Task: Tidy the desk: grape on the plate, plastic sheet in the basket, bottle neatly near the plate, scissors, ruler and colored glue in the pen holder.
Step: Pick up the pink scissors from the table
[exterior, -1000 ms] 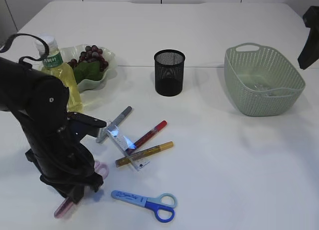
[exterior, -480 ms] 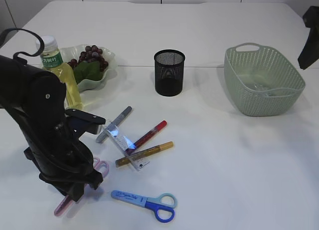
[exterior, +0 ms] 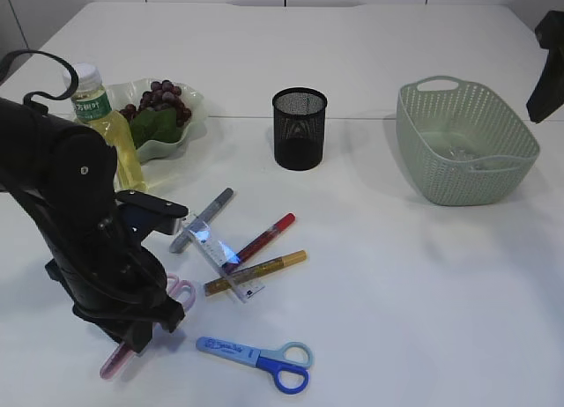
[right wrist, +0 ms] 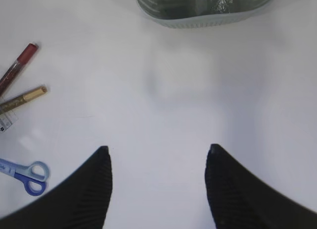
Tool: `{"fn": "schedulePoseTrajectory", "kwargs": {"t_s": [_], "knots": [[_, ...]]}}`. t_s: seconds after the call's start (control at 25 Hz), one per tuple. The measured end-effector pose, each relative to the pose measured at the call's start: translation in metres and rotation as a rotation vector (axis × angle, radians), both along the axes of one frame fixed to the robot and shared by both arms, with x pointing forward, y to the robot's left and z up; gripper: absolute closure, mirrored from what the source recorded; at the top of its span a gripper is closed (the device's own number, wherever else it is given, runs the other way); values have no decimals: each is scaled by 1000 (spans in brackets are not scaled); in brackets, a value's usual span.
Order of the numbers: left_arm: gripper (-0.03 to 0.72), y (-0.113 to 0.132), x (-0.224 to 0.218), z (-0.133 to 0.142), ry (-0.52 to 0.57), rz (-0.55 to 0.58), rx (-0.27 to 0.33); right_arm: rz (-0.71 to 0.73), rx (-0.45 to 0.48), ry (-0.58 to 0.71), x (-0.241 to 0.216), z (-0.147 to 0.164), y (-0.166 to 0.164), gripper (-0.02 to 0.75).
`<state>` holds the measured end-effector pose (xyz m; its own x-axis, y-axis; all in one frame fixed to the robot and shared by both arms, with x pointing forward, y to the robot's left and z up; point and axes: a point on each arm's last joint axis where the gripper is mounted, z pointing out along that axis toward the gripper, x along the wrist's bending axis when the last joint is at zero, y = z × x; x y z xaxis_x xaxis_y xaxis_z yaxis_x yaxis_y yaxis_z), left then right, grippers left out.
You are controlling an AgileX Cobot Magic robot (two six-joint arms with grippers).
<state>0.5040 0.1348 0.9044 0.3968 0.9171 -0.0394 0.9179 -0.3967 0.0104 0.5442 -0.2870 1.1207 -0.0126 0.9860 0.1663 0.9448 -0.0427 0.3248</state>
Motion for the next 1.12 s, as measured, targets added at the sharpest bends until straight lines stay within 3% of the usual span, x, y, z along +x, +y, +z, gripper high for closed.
{"fn": "schedulePoseTrajectory", "kwargs": {"t_s": [1.12], "knots": [[545,-5,8,6,-107,4,-61,0,0,0,0,0,0,267]]}}
